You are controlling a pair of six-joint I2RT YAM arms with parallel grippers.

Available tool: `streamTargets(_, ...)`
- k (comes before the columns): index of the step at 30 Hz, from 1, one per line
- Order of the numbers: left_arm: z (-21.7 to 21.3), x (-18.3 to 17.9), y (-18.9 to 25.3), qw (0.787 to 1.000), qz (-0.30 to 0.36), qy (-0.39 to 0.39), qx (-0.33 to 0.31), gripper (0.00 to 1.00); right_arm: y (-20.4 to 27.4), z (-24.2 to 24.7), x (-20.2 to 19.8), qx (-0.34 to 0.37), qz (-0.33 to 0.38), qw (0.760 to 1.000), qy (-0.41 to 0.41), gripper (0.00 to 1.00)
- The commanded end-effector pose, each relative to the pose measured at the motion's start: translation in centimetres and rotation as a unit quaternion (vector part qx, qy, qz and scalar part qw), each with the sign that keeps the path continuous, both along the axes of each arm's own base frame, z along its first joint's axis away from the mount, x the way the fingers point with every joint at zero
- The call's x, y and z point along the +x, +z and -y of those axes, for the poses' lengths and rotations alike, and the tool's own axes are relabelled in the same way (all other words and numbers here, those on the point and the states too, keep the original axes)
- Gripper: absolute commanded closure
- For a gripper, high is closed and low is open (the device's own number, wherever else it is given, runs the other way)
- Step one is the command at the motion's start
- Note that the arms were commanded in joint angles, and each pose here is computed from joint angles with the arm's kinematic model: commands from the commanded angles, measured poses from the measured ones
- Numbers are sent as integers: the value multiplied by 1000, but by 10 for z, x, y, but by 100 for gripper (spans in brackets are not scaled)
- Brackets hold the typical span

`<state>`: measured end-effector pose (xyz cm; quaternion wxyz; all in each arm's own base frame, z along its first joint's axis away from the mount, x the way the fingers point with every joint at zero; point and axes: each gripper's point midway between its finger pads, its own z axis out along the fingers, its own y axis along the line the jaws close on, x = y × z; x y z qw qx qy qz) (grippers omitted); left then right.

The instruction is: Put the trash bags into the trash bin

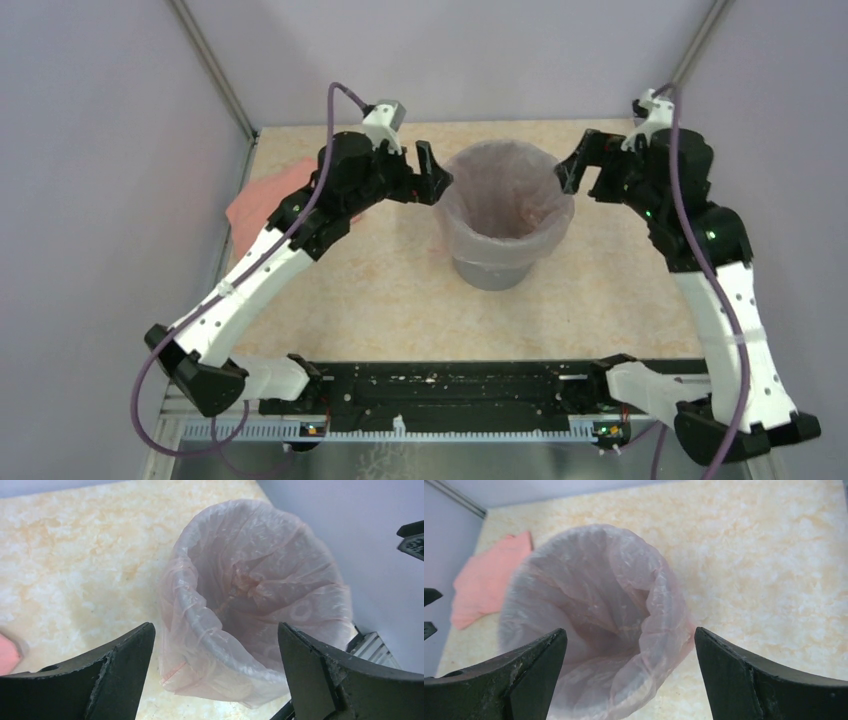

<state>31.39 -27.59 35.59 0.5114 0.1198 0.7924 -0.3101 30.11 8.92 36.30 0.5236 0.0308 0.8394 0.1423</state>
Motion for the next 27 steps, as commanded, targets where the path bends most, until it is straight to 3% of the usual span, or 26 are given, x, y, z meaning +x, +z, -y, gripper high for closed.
streamTargets(1, -16, -22, 30, 999, 43, -9, -19, 2, 52, 1, -30, 32, 94, 995, 22, 1)
streamTargets(14, -41, -62, 9, 998, 47, -24, -25, 2, 64, -9, -86, 101, 168, 978, 74, 1)
streamTargets(27, -61, -75, 2, 998, 64, -7, -23, 2, 54, 0, -98, 96, 170, 979, 59, 1)
